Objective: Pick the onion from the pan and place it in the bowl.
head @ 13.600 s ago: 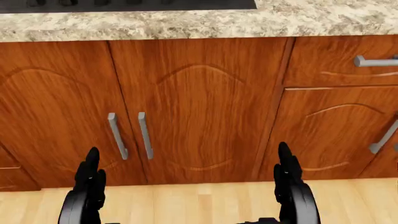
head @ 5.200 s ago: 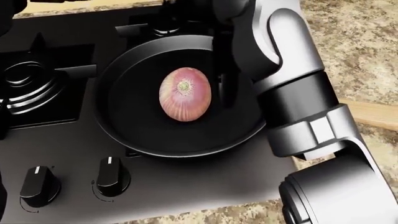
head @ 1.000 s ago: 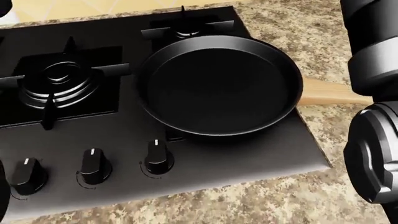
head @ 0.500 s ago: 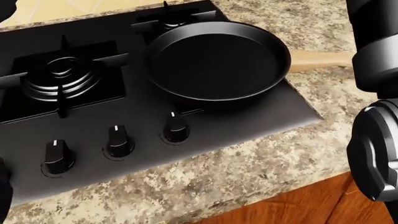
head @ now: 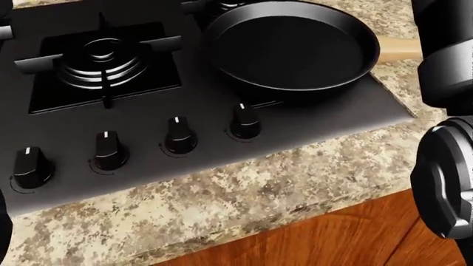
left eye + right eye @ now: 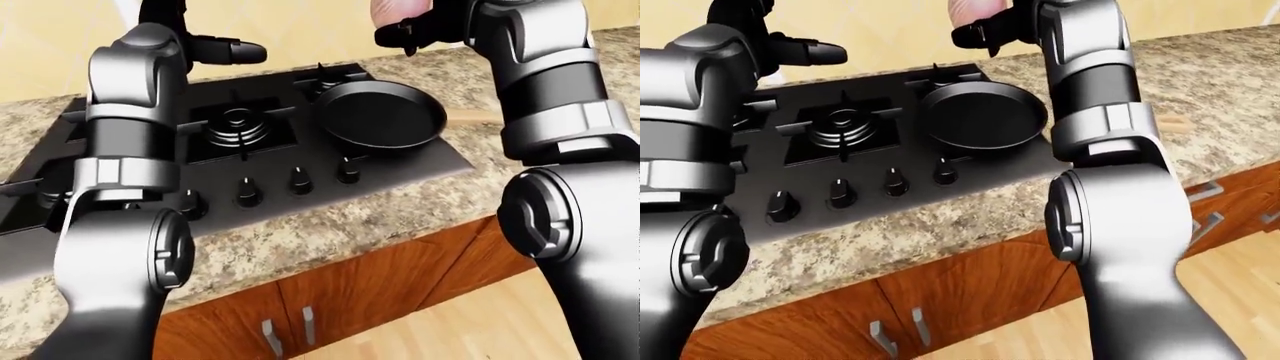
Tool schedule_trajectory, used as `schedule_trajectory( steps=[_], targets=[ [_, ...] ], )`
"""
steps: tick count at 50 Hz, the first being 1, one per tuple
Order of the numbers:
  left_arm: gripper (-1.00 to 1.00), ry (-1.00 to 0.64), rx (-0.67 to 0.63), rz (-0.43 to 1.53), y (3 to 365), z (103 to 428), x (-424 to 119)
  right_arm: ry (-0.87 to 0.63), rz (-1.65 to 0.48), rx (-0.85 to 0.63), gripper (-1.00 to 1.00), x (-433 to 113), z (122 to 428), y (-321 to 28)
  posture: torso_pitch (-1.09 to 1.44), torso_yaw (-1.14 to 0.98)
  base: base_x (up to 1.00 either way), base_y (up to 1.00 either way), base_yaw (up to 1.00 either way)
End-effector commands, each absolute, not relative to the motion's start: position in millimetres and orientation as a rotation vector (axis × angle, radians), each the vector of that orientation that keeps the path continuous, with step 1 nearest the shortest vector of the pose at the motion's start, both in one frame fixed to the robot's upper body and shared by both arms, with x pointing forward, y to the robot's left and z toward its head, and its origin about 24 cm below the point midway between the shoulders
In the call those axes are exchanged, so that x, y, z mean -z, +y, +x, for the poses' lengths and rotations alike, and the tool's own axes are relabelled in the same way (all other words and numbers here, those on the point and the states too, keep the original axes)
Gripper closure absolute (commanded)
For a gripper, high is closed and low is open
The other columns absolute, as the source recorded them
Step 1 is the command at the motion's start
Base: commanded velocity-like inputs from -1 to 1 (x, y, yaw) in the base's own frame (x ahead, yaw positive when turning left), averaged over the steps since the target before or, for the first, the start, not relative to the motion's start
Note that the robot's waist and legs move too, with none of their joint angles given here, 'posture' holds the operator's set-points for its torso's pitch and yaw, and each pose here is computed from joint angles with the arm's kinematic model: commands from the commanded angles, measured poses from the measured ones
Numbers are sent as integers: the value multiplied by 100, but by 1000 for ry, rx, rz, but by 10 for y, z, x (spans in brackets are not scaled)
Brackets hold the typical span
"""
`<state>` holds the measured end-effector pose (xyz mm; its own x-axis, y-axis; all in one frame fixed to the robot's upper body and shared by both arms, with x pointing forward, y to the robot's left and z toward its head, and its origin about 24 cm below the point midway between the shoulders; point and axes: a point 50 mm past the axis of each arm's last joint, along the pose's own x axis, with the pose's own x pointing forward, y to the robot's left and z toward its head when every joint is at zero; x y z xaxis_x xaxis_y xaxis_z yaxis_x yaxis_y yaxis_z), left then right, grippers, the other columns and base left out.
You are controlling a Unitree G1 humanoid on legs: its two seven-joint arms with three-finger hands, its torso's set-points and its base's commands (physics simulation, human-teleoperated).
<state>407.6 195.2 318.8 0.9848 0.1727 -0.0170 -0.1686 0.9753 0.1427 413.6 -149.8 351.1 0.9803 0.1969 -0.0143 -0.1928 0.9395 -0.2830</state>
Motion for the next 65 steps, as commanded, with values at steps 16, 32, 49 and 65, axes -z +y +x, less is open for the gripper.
schedule_trajectory(
  steps=[16,32,49,65],
  targets=[
    [-100,-79,-170,142,1920,3999,-3478,-141,-297,-207,100,-3833,4038,-1469,0,0,0,0,51],
    [-100,-80,-169,143,1915,3999,-3488,-135,-286,-197,100,-3831,4037,-1487,0,0,0,0,26],
    [-100,-83,-169,144,1907,3995,-3503,-136,-279,-204,100,-3839,4029,-1500,0,0,0,21,0],
    [-100,-83,-168,145,1903,3994,-3500,-131,-280,-217,100,-3824,4032,-1476,0,0,0,3,0]
  ],
)
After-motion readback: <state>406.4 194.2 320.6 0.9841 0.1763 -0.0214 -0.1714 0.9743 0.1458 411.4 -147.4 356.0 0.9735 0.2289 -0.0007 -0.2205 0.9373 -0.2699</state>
